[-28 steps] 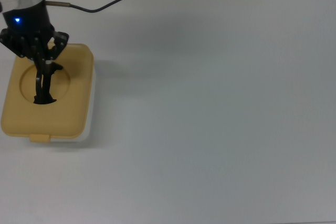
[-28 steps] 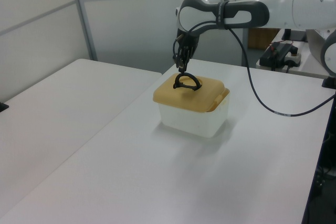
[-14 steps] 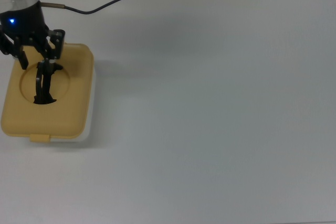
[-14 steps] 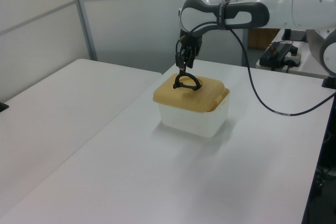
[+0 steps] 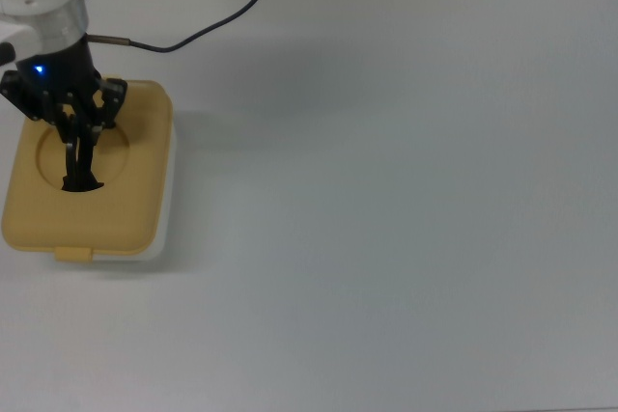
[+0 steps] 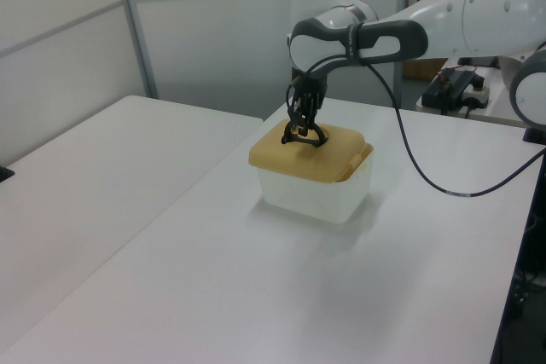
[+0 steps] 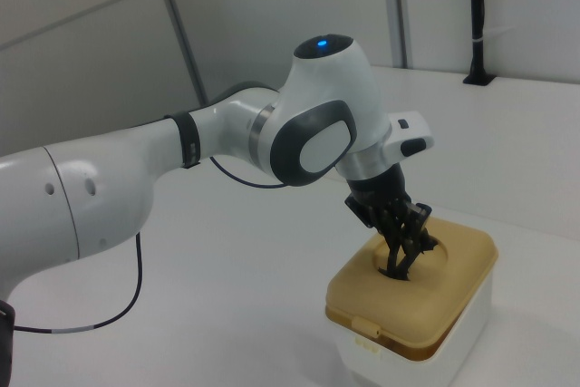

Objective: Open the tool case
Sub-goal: 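Lift the tan lid off the box and carry it beside the box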

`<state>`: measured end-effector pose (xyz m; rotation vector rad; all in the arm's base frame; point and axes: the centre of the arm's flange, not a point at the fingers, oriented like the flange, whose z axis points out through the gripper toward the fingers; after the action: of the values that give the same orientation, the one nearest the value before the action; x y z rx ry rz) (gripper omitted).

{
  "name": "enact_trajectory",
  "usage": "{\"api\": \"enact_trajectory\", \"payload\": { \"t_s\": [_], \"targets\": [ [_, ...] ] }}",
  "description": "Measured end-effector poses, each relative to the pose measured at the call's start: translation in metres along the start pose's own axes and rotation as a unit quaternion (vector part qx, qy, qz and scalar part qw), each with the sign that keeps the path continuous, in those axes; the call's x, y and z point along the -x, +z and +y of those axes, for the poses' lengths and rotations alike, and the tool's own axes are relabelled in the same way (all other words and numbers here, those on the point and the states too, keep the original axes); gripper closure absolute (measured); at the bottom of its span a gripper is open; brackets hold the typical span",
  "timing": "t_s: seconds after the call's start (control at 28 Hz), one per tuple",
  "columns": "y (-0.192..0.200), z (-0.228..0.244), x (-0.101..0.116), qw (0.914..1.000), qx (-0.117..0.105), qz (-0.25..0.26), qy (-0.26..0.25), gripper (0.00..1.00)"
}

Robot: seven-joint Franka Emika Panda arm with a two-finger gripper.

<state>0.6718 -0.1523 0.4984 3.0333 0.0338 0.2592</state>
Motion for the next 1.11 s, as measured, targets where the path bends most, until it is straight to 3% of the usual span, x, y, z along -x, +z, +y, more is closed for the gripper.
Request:
{"api": "enact_trajectory", "payload": {
  "t_s": [0.11, 0.25, 0.57, 0.79, 1.11],
  "targets": [
    [0.002, 0.0, 0.0, 1.0, 0.0, -0.001, 0.0, 0.86],
    [0.0, 0.003, 0.0, 1.0, 0.0, 0.0, 0.003, 0.91],
    [-0.004, 0.009, 0.001, 1.0, 0.0, 0.004, 0.008, 0.91],
    [-0.033, -0.001, 0.0, 0.9996, -0.011, 0.026, 0.007, 0.91],
    [-0.065, -0.089, -0.006, 0.9991, -0.034, 0.025, -0.002, 0.91]
  ]
}}
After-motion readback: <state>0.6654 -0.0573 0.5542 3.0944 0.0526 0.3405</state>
